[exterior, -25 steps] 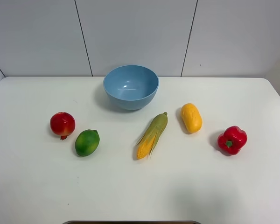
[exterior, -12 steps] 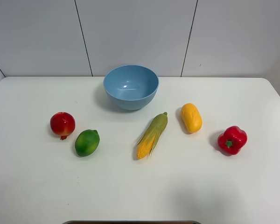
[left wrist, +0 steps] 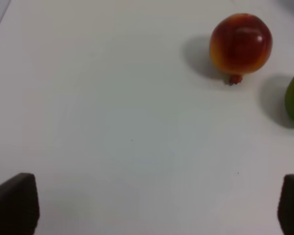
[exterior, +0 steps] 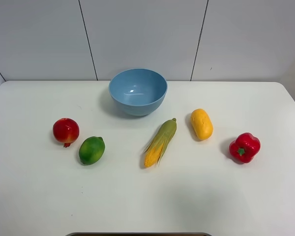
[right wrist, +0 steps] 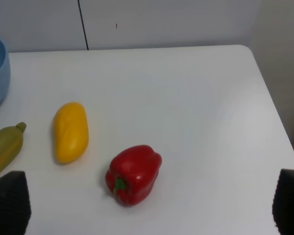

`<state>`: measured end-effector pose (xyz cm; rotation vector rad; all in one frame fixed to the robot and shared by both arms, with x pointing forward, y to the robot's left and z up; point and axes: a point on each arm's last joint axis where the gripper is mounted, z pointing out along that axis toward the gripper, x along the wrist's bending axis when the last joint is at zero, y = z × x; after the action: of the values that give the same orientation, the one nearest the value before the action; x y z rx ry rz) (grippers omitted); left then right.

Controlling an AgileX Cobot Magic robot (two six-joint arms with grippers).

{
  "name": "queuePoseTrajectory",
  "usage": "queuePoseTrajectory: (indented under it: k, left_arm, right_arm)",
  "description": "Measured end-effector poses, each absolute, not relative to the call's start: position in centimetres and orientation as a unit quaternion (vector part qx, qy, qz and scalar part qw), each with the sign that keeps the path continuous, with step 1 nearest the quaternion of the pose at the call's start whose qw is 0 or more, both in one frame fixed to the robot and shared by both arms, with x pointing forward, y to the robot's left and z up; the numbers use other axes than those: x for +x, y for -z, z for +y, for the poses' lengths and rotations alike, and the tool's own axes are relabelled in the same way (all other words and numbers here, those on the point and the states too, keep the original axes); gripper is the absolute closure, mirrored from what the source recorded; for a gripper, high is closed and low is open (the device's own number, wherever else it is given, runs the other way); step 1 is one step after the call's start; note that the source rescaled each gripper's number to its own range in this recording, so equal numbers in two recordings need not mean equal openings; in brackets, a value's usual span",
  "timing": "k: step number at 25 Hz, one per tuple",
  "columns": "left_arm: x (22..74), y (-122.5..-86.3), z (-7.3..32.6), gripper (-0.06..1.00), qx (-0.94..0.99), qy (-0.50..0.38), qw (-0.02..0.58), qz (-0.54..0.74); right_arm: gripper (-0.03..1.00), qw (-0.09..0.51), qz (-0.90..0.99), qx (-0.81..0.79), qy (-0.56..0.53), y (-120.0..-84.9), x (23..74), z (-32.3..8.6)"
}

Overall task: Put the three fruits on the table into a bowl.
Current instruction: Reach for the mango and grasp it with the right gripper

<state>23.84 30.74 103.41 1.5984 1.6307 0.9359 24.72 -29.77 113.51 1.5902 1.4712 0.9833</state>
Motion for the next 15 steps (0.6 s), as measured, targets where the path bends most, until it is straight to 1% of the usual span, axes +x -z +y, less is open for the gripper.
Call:
queuePoseTrajectory:
  k: [8,11,15]
  left_arm:
    - [23.8,-103.4,30.7,-0.06,0.611,-0.358,0.331,0.624]
    - [23.8,-103.4,30.7,-0.06,0.611,-0.358,0.331,0.624]
    - [23.8,-103.4,30.7,-0.06,0.612,-0.358,0.330,0.623]
  right_arm:
    - [-0.03,0.336,0.587,0.641,-0.363,-119.3,31.5,-29.9]
    - [-0.03,0.321,0.595,0.650,-0.348,-120.4,34.8,-30.0]
    - [-0.03,0.293,0.602,0.669,-0.323,-120.7,39.6,-30.2]
